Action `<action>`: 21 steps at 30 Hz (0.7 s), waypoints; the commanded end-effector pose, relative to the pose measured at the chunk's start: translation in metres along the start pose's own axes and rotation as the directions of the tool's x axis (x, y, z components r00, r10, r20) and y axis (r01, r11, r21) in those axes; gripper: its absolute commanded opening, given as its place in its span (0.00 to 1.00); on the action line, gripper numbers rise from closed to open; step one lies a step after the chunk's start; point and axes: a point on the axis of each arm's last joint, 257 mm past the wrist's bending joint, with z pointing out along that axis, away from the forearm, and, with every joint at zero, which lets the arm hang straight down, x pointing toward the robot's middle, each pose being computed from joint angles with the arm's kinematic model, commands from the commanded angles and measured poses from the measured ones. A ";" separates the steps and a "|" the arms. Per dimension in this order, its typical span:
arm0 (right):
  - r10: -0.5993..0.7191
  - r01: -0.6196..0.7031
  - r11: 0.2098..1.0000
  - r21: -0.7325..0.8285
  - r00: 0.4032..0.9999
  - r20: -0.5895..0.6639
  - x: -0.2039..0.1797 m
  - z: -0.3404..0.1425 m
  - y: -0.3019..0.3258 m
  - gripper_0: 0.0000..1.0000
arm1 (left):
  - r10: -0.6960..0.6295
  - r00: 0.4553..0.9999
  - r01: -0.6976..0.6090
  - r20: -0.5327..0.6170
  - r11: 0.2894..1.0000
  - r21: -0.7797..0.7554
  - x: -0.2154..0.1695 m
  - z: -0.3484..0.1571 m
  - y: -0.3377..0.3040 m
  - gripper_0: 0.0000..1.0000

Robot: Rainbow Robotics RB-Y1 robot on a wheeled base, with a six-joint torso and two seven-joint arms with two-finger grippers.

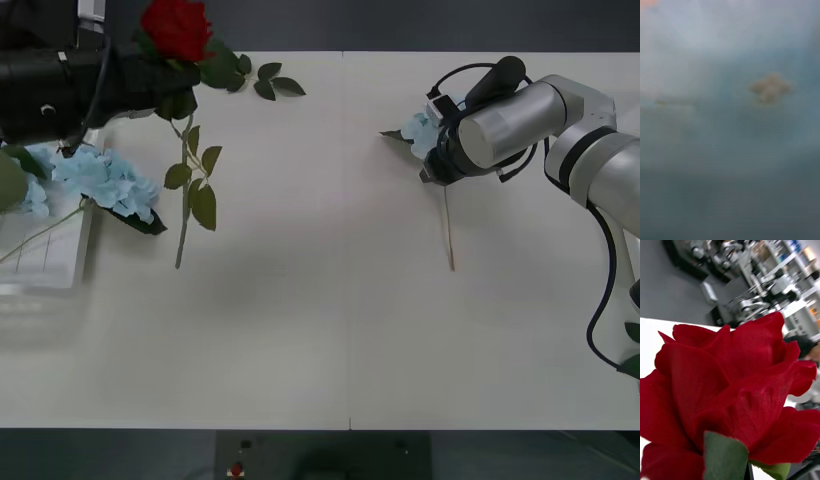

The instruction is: Put the red flowers into the right box and the blue flowers into the left box

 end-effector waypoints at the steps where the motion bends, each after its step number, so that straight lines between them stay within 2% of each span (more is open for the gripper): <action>1: -0.042 0.042 0.999 -0.010 0.998 0.043 -0.029 -0.012 0.005 1.00 | -0.023 0.999 0.019 0.045 0.996 0.090 -0.022 -0.003 -0.028 0.00; 7: -0.041 0.047 0.992 -0.115 0.998 0.056 -0.037 -0.032 0.013 1.00 | -0.144 0.985 0.121 0.093 0.969 0.214 -0.023 0.020 -0.058 0.00; 16: -0.076 0.093 0.939 -0.333 0.995 0.062 -0.042 -0.096 0.012 1.00 | -0.174 0.975 0.141 0.135 0.965 0.223 -0.005 0.079 -0.076 0.00; 17: -0.047 0.070 0.913 -0.403 0.997 0.068 -0.040 -0.109 0.015 1.00 | -0.166 0.977 0.135 0.132 0.966 0.220 0.002 0.093 -0.080 0.00; 21: -0.011 0.059 0.848 -0.527 0.996 0.093 -0.030 -0.133 0.017 1.00 | -0.164 0.974 0.128 0.157 0.968 0.218 0.011 0.118 -0.087 0.00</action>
